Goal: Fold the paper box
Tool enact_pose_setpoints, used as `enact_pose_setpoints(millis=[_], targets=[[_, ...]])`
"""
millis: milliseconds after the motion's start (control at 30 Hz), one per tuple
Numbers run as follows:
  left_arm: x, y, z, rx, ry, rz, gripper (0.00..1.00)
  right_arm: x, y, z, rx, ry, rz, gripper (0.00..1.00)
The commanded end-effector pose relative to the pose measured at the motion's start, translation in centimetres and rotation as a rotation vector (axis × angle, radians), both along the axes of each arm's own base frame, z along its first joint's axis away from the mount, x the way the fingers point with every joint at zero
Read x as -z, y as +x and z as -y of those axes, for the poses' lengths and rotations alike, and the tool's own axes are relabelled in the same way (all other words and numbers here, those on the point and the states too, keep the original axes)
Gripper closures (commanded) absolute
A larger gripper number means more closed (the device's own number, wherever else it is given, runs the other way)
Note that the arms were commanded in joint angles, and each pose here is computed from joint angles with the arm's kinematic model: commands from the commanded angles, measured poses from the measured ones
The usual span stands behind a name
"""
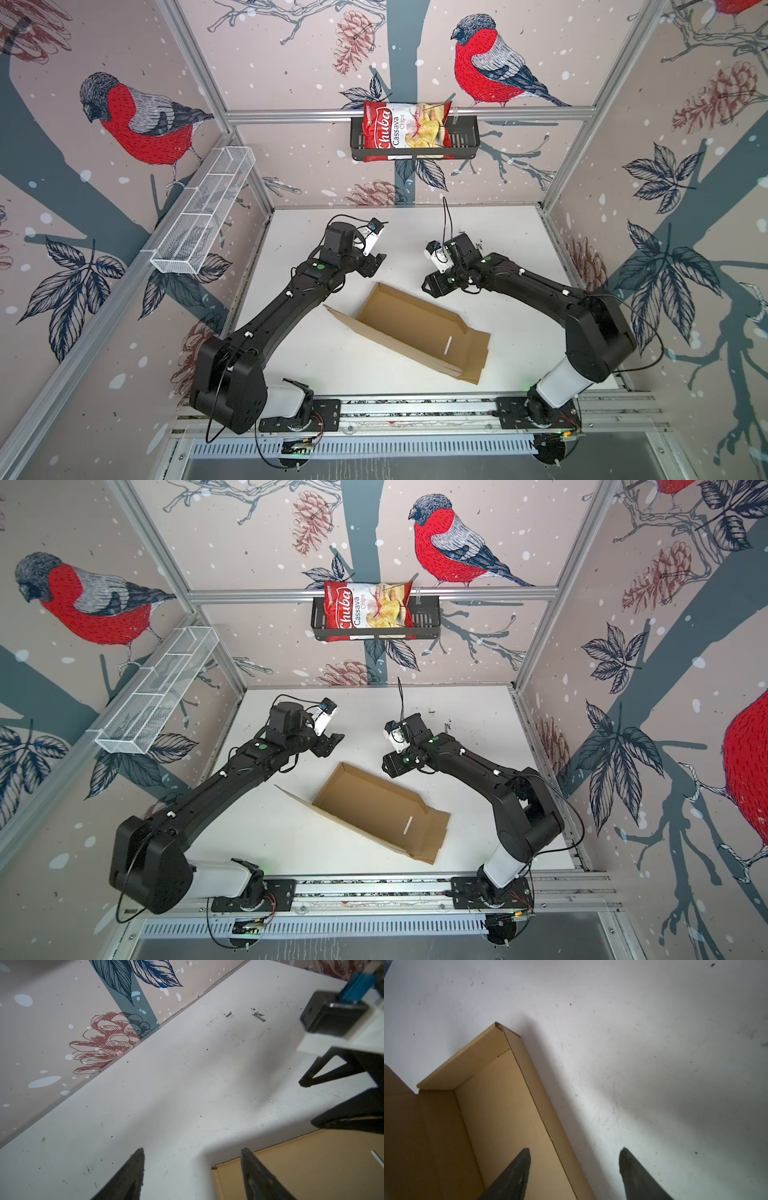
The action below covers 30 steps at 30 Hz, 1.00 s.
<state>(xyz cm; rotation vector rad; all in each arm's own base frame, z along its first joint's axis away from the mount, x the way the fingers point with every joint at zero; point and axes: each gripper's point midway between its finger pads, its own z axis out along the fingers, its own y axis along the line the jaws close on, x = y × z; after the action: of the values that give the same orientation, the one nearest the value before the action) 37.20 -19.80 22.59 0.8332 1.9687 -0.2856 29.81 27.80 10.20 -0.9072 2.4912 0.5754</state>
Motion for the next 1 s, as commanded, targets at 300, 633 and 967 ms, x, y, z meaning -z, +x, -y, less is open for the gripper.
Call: enact_pose_setpoints(millis=[300,633,967], targets=[[-1.9,0.3,-0.1,-0.02,-0.064,0.05,0.28,6.5,0.5,0.0,-0.133,-0.331,0.108,0.31],[-4.0,1.4,-2.3,-0.119,-0.126,0.091,0.31,7.2,1.5,-0.6,-0.202,-0.411,0.23,0.7],[-6.2,4.0,-7.8,-0.386,-0.223,0.115,0.43,0.6,4.8,-1.2,-0.218,-0.509,0.588,0.97]])
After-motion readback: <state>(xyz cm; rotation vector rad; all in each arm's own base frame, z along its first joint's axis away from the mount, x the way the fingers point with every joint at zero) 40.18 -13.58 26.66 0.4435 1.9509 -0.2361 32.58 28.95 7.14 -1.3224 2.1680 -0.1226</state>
